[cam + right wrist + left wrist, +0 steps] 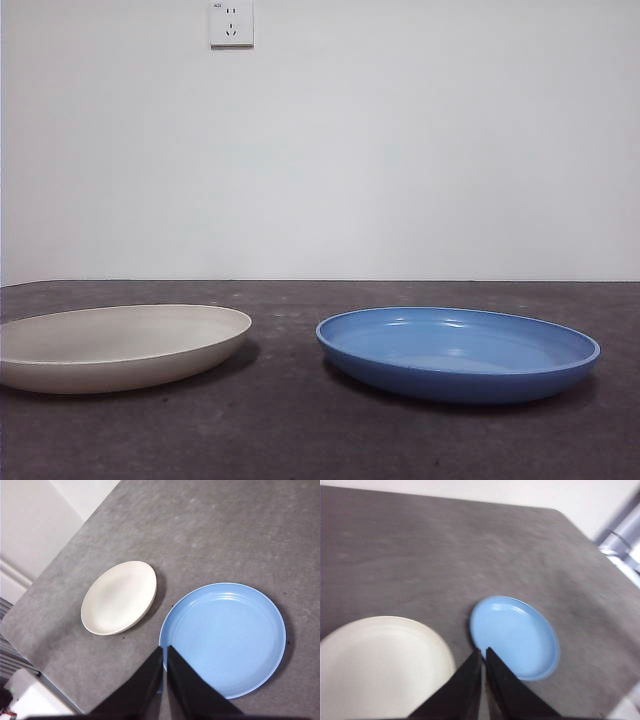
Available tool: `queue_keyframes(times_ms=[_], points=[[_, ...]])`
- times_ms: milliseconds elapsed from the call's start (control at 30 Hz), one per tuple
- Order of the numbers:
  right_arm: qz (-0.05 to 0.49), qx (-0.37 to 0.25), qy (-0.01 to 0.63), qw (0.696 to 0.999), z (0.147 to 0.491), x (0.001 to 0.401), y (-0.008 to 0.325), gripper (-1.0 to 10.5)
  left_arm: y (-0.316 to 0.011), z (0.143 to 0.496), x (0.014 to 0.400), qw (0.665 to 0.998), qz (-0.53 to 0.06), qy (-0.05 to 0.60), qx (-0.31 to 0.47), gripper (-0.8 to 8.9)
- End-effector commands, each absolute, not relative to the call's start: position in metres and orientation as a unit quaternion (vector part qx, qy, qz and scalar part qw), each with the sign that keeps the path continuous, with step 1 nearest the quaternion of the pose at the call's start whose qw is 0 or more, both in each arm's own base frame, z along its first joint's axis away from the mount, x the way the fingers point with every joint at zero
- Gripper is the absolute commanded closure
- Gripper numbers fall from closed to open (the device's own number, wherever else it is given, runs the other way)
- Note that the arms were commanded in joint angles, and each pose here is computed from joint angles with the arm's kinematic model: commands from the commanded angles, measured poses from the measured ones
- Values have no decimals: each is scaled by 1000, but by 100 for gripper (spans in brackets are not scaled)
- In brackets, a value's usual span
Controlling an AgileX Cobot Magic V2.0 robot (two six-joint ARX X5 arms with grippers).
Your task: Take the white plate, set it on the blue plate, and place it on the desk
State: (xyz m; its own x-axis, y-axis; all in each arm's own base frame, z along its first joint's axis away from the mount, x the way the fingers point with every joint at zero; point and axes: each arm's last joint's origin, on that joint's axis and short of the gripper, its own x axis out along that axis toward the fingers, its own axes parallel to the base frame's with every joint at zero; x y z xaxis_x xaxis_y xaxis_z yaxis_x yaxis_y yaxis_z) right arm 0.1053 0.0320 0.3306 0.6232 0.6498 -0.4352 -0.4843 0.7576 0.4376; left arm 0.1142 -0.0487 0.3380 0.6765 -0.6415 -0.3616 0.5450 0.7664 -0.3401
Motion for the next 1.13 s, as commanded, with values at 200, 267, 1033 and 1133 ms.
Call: queue_keyframes(times_ms=[200, 267, 1033, 1133], points=[[331, 119, 278, 894, 336, 105, 32, 938, -50, 345, 112, 907, -346, 220, -95, 778], [331, 119, 278, 894, 336, 105, 32, 917, -50, 345, 112, 907, -345, 220, -95, 754], [330, 122, 283, 892, 336, 104, 32, 343, -35, 352, 130, 890, -244, 355, -150, 219], [339, 127, 287, 887, 335, 103, 33, 343, -29, 353, 154, 880, -210, 398, -151, 219]])
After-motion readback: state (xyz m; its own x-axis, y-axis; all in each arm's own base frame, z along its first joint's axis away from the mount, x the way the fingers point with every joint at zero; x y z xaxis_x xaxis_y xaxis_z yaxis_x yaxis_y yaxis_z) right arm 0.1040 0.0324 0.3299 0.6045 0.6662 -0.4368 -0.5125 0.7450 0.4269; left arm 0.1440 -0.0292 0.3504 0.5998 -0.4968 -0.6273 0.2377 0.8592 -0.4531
